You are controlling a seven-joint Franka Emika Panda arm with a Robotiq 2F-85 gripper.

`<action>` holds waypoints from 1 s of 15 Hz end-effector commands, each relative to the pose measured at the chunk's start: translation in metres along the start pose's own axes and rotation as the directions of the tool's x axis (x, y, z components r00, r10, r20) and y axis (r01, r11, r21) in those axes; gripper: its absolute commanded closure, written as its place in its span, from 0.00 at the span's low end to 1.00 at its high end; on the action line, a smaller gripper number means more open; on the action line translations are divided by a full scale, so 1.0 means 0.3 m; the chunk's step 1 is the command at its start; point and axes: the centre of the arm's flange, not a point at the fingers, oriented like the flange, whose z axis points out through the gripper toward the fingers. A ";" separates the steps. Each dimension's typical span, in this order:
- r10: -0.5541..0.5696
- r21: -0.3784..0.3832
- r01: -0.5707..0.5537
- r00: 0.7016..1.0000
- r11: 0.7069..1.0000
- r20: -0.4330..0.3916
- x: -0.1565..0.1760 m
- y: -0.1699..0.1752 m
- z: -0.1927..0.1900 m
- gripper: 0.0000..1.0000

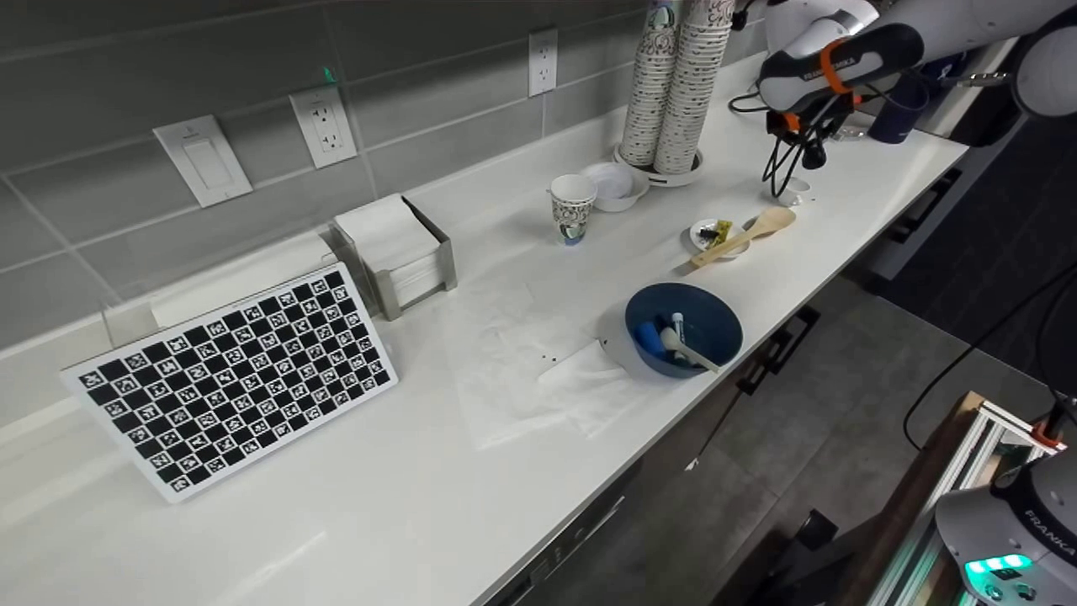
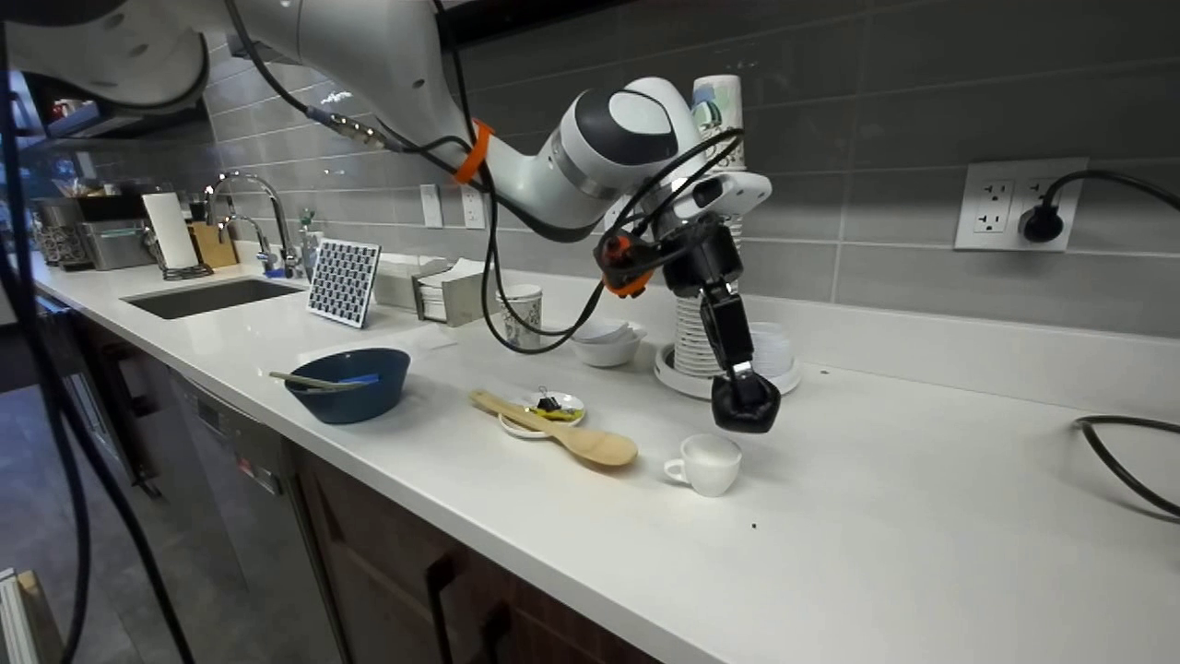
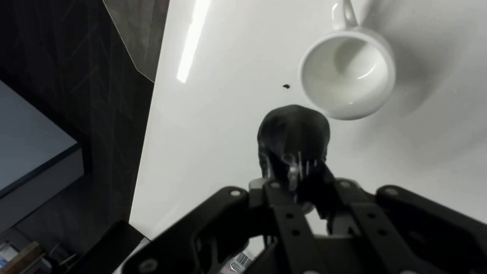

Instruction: Put the black object inside the small white cup

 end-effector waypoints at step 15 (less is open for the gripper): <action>-0.098 -0.051 0.101 0.993 0.994 0.059 -0.008 -0.013 -0.068 0.95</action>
